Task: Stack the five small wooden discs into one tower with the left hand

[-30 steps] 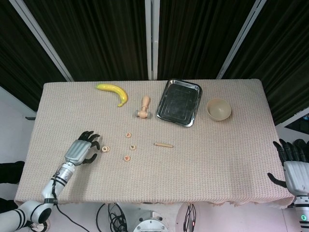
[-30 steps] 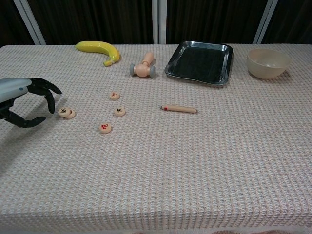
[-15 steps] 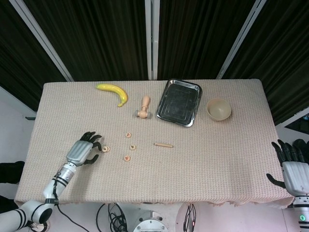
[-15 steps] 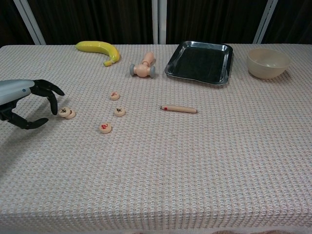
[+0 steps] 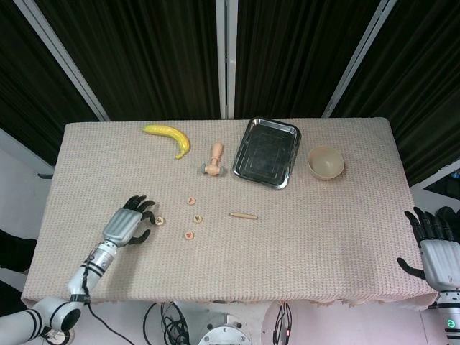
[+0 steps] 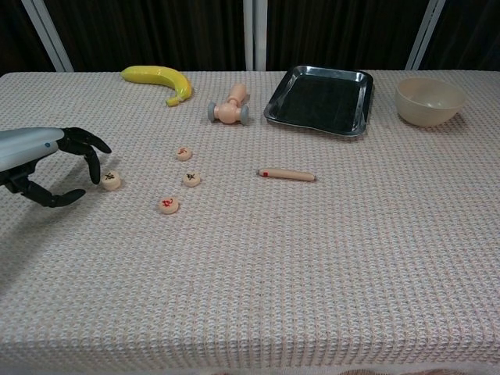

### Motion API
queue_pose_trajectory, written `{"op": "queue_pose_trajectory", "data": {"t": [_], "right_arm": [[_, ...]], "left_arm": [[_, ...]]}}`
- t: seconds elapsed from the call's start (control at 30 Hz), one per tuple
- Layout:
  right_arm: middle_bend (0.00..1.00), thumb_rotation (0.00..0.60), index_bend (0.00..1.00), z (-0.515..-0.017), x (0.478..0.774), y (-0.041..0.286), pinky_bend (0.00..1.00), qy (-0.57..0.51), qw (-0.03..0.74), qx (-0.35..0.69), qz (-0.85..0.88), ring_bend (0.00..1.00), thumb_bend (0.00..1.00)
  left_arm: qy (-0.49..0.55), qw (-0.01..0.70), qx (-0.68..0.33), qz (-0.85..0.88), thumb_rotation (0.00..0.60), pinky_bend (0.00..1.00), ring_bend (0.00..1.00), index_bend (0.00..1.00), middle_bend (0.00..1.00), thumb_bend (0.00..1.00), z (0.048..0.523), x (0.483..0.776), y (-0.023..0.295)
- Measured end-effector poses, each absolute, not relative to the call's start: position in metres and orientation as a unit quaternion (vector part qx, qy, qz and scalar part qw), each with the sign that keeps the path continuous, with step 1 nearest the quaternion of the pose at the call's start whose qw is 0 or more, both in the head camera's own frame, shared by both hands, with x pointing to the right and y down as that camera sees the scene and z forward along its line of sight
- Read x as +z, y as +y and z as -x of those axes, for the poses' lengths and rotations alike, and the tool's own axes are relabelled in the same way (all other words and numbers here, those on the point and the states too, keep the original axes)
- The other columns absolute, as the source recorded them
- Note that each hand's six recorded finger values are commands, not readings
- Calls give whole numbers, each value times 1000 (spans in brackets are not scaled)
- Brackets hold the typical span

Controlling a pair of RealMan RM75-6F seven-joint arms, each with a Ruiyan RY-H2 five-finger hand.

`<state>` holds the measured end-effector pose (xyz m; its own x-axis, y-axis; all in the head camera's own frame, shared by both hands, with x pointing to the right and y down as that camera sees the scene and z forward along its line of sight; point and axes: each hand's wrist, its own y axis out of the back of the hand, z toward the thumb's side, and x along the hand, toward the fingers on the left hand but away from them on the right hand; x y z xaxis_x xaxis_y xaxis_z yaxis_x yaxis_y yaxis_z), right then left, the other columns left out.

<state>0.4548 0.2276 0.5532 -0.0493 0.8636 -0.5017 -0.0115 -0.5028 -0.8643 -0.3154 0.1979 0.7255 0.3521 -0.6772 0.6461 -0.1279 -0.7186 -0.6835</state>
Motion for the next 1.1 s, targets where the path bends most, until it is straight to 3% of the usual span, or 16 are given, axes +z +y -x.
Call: {"op": "queue_pose_trajectory", "data": {"t": [0.17, 0.27, 0.4, 0.53, 0.73, 1.1], "right_arm": [[0, 600, 0, -456, 552, 227, 0, -359, 348, 630, 594, 0, 113], [0, 600, 0, -455, 552, 226, 0, -360, 348, 629, 595, 0, 112], [0, 600, 0, -454, 553, 226, 0, -362, 348, 627, 595, 0, 113], [0, 600, 0, -453, 554, 227, 0, -361, 347, 627, 597, 0, 112], [0, 600, 0, -451, 556, 228, 0, -359, 346, 626, 600, 0, 114], [0, 600, 0, -453, 556, 227, 0, -361, 343, 624, 602, 0, 113]], "left_arm": [[264, 277, -507, 772, 600, 0, 0, 421, 130, 405, 319, 722, 195], [275, 284, -503, 769, 600, 0, 0, 348, 129, 390, 319, 716, 192], [296, 292, -481, 772, 600, 0, 0, 287, 129, 260, 310, 702, 187], [304, 302, -449, 784, 600, 0, 0, 294, 129, 175, 288, 687, 184], [284, 323, -423, 797, 600, 0, 0, 287, 129, 170, 246, 679, 176], [226, 296, -441, 817, 600, 0, 0, 313, 130, 170, 172, 703, 174]]}}
